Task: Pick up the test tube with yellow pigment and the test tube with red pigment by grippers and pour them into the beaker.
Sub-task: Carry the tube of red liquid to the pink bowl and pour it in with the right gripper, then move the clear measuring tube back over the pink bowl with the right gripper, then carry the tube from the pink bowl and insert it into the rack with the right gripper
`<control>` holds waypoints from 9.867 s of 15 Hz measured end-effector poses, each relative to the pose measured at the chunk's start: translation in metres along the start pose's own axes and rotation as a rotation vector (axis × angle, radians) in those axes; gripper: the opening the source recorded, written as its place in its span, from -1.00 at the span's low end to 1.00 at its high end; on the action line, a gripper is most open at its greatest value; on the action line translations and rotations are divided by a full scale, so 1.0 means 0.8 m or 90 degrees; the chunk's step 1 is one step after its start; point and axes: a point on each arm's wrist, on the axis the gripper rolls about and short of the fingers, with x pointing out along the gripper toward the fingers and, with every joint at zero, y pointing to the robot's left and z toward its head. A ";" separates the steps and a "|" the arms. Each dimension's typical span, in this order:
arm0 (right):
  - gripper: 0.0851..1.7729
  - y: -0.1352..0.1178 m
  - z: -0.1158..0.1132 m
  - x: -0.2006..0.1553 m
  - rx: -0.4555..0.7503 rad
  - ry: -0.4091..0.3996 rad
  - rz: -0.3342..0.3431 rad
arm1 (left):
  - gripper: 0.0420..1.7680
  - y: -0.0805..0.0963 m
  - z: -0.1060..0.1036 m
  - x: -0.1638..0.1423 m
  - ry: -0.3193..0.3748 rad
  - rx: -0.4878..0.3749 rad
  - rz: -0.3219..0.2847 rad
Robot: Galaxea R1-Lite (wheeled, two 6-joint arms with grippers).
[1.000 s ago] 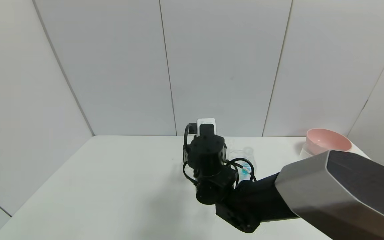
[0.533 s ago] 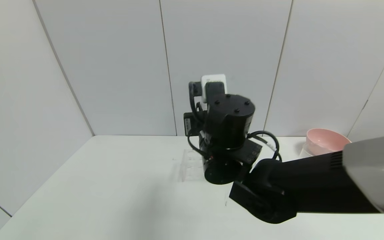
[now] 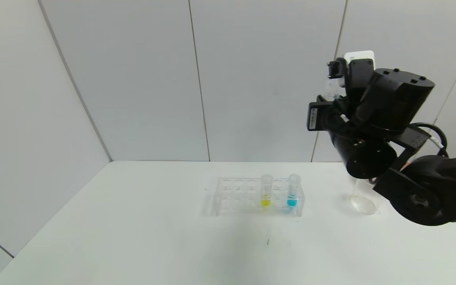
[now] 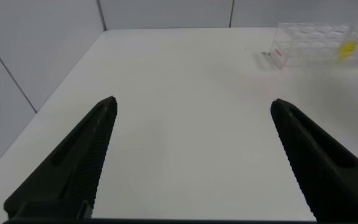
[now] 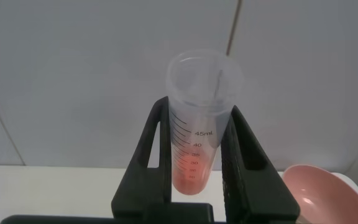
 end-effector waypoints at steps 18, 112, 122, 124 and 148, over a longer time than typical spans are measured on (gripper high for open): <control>-0.49 -0.338 -0.091 0.012 -0.296 0.078 0.091 | 1.00 0.000 0.000 0.000 0.000 0.000 0.000; -0.49 -0.300 -0.150 0.061 -0.902 0.000 0.147 | 1.00 0.000 0.000 0.000 0.000 0.000 0.000; -0.49 -0.291 -0.169 0.084 -0.275 0.154 -0.005 | 1.00 0.000 0.000 0.000 0.000 0.000 0.000; -0.49 -0.291 -0.179 0.089 -0.231 0.175 -0.012 | 1.00 0.000 0.000 0.000 0.000 0.000 0.000; 0.72 -0.287 -0.117 0.099 -0.059 0.106 -0.039 | 1.00 0.000 0.000 0.000 0.000 0.000 0.000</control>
